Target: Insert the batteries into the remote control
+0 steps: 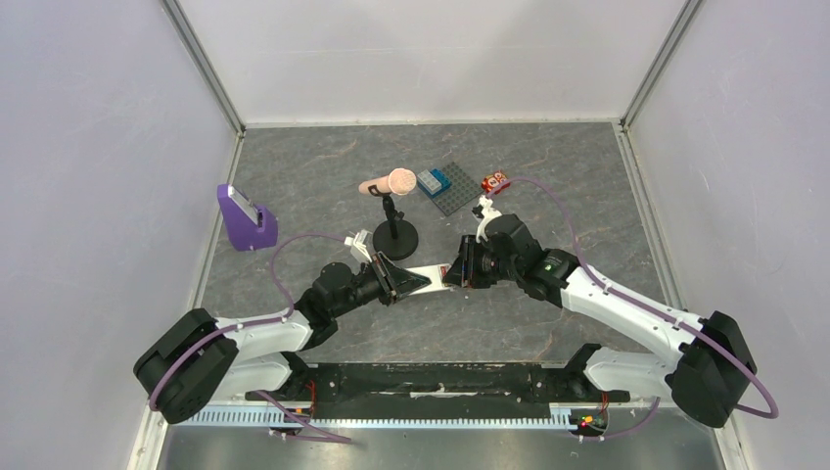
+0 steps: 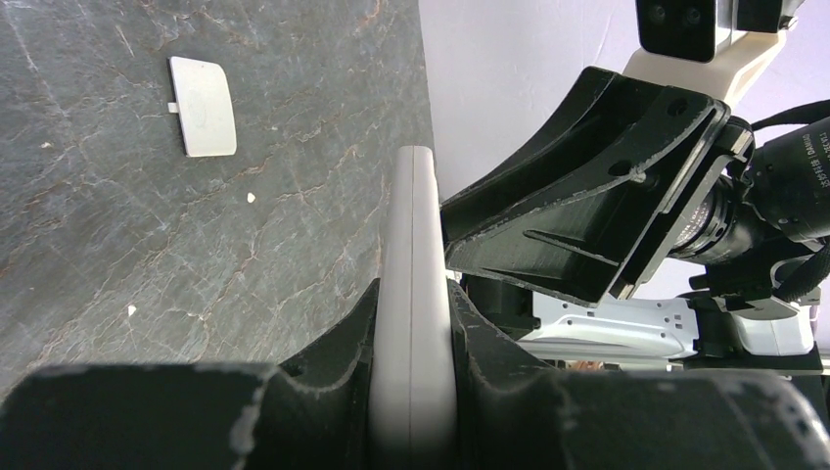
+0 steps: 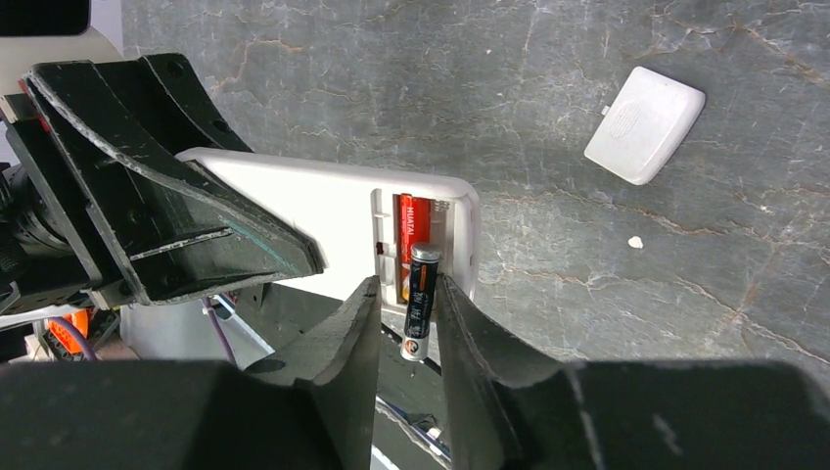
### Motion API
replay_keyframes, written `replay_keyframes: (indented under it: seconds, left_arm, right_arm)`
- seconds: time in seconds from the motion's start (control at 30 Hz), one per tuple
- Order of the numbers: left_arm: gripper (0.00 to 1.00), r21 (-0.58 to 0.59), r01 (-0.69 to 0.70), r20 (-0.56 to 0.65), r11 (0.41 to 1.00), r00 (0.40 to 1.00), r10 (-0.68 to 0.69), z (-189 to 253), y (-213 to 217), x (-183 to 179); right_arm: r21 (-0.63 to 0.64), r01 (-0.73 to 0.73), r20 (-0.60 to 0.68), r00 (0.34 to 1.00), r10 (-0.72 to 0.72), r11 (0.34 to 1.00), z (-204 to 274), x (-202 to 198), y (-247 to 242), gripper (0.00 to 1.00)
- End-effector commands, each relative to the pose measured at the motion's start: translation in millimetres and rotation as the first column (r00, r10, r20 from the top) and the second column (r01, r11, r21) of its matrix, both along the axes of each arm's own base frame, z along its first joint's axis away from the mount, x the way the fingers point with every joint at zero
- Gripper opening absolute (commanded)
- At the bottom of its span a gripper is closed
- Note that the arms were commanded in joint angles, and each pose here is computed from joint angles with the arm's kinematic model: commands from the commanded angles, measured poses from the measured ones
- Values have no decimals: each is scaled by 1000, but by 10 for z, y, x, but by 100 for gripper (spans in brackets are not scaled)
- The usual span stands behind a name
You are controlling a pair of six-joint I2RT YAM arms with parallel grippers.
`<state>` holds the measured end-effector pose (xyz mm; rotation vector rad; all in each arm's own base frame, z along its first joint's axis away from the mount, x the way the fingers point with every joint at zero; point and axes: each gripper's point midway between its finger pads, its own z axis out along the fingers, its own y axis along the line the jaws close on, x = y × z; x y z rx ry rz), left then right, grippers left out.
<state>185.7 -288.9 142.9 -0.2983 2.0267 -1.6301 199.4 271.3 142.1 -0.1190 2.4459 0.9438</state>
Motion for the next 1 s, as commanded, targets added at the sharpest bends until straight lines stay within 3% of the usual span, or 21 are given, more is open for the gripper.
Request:
replay_keyframes:
  seconds: [0.0, 0.2, 0.53, 0.83, 0.97]
  left_arm:
    - [2, -74, 6, 104, 997, 995, 2, 277, -15, 26]
    - [2, -73, 3, 100, 997, 995, 5, 271, -13, 31]
    - [2, -102, -2, 72, 995, 997, 9, 326, -22, 35]
    - [2, -180, -3, 31, 984, 999, 9, 511, -44, 39]
    - [2, -237, -14, -27, 972, 1000, 7, 611, -47, 38]
  right_arm:
    - [-22, 53, 39, 998, -52, 998, 87, 124, -45, 32]
    - [-19, 73, 59, 996, -72, 997, 164, 165, -63, 41]
    - [13, 95, 105, 990, -96, 995, 365, 226, -68, 44]
    - [111, 138, 203, 966, -158, 984, 720, 238, -176, 66]
    - [204, 135, 254, 949, -186, 969, 776, 183, -229, 71]
